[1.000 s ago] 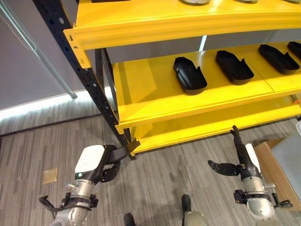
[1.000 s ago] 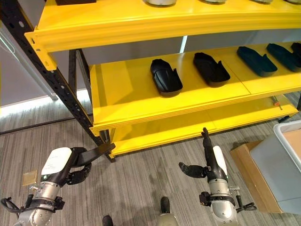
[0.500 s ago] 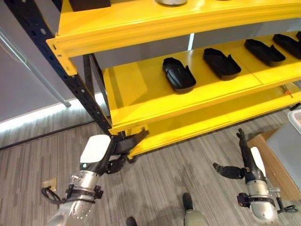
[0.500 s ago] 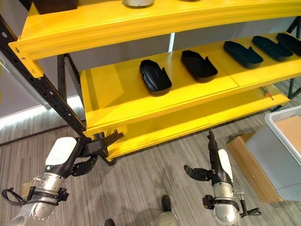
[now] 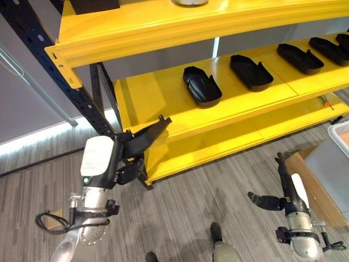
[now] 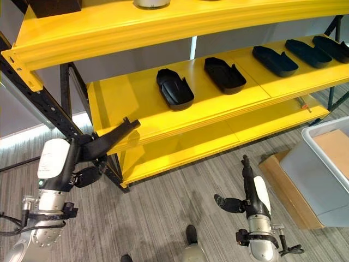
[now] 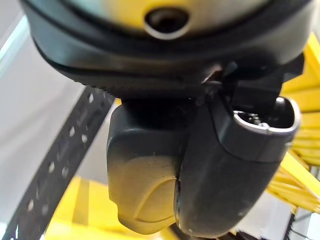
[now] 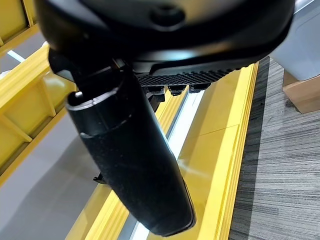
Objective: Move parts from the plastic box to the shelf.
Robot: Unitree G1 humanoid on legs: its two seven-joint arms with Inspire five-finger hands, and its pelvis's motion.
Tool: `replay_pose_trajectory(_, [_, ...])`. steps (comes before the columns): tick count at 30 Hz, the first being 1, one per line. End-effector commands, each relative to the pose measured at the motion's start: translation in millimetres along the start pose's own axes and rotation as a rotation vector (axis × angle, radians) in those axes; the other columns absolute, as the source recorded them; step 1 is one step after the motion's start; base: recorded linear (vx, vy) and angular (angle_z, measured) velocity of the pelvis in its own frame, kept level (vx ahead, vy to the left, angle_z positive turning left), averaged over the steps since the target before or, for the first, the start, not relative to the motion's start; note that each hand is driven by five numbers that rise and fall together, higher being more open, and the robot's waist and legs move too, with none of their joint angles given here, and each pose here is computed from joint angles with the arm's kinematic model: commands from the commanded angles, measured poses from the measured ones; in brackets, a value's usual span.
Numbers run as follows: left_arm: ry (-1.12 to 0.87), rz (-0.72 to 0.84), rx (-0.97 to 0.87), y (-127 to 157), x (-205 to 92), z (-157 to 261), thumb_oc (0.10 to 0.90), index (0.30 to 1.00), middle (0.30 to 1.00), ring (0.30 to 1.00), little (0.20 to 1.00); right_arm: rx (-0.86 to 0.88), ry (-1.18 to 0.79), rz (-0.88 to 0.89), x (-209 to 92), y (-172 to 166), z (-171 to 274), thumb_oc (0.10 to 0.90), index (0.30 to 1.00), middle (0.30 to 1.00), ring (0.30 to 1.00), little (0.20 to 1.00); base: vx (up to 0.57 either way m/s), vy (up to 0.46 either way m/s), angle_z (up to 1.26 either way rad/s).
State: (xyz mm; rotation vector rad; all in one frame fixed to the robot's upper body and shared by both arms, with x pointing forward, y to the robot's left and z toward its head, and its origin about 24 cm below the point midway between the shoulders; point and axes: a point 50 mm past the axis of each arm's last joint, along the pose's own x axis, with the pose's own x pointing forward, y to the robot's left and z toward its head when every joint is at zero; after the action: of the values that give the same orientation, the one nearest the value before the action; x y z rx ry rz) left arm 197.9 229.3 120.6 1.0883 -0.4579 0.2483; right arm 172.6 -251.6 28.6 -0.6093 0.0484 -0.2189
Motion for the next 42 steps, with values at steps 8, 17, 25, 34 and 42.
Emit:
replay_pose_trajectory(8, [-0.114, 0.432, 0.034, 54, 34, 14, 0.4, 0.3, 0.3, 0.3, 0.3, 0.007, -0.259, -0.158, 11, -29, 45, 0.9, 1.0, 1.0, 1.0, 1.0, 0.0, -0.003, 0.01])
replay_pose_trajectory(17, [-0.085, 0.405, 0.103, 39, 54, 7, 0.4, 0.3, 0.3, 0.3, 0.3, -0.002, -0.25, -0.153, 14, -27, 44, 0.9, 1.0, 1.0, 1.0, 1.0, 0.0, -0.006, 0.02])
replay_pose_trajectory(25, [-0.018, 0.362, 0.17, 25, 67, -3, 0.4, 0.3, 0.3, 0.3, 0.3, -0.009, -0.238, -0.171, 17, -28, 43, 0.9, 1.0, 1.0, 1.0, 1.0, 0.0, -0.001, -0.02])
replay_pose_trajectory(34, [0.026, 0.311, 0.214, 8, 82, -9, 0.4, 0.3, 0.3, 0.3, 0.3, -0.021, -0.218, -0.147, 18, -25, 40, 0.9, 1.0, 1.0, 1.0, 1.0, 0.0, 0.0, 0.0])
replay_pose_trajectory(42, [0.073, 0.27, 0.255, -3, 89, -16, 0.4, 0.3, 0.3, 0.3, 0.3, -0.025, -0.214, -0.143, 18, -24, 39, 0.9, 1.0, 1.0, 1.0, 1.0, 0.0, -0.001, 0.0])
